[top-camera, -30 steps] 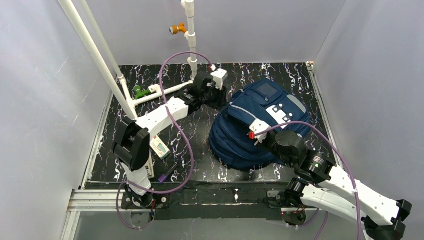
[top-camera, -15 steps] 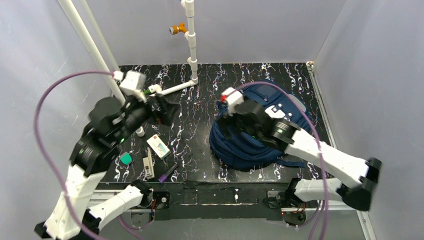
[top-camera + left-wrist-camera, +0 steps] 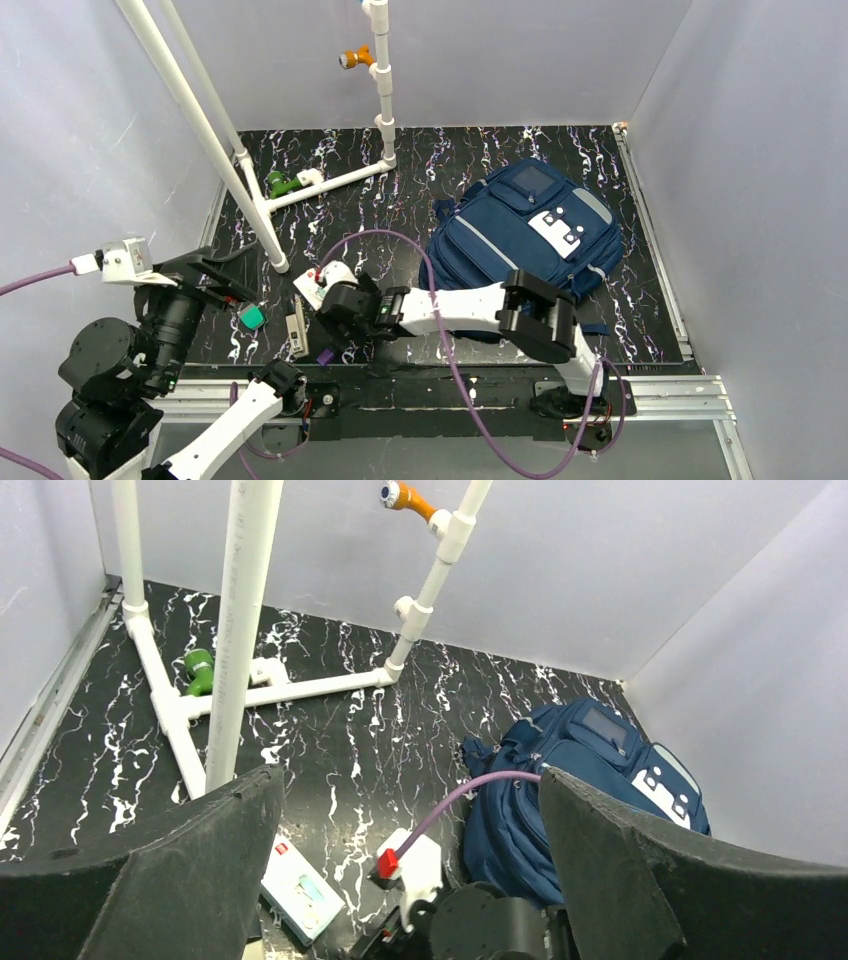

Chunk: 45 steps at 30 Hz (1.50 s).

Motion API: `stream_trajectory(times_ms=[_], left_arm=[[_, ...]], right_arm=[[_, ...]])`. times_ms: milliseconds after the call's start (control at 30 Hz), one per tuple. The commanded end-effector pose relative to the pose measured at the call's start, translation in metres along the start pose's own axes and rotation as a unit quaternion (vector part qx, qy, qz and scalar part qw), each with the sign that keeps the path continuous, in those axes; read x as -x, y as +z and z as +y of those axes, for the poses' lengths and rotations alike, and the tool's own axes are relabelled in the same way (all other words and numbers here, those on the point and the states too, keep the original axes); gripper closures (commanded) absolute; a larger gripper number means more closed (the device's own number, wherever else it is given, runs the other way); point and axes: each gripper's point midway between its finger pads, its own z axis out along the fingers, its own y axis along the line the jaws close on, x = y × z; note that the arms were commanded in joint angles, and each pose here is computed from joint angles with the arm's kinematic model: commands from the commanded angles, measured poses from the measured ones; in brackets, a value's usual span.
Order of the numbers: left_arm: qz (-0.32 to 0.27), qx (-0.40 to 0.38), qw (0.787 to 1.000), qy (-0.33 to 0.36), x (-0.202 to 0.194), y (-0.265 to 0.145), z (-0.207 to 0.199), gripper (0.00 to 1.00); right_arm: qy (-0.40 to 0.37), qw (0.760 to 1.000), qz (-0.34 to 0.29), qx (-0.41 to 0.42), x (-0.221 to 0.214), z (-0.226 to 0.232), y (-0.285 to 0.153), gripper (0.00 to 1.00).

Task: Pack the student bag
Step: Unzip the student bag at the center of the board, then pick up the stationery from the center of the board.

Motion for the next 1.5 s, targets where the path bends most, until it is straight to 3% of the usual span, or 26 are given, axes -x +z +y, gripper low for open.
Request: stream_trajectory(times_ms=[0,367,700,933,1300,1467], left_arm=[[0.055,0.019,0.998,0.036,-0.025,0.02,0.0,0.02],[0.087,0.014,0.995,0.04,-0.046,0.024,-0.001,0.02],[0.083,0.024,0.995,0.048,-0.045,0.021,0.005,0.02],[0.106,0.015,0.994,0.037,-0.058,0.027,-0.002,0.02],[0.162,0.043,0.986,0.005,-0.095,0.041,-0.001,0.02],[0.242,0.099,0.964,-0.046,-0.137,0.052,-0.001,0.02]], right_arm=[[0.039,0.995,-0.089,0.0,0.057,0.018,0.009,0.02],[0.028,0.993,-0.114,-0.031,0.061,0.024,0.056,0.05],[-0.015,0.988,-0.137,-0.071,0.067,0.013,0.073,0.18],[-0.023,0.987,-0.156,-0.038,0.075,0.009,0.069,0.42],[0.015,0.983,-0.178,-0.053,0.077,-0.046,0.016,0.52],[0.06,0.975,-0.209,-0.041,0.089,-0.071,-0.038,0.53]])
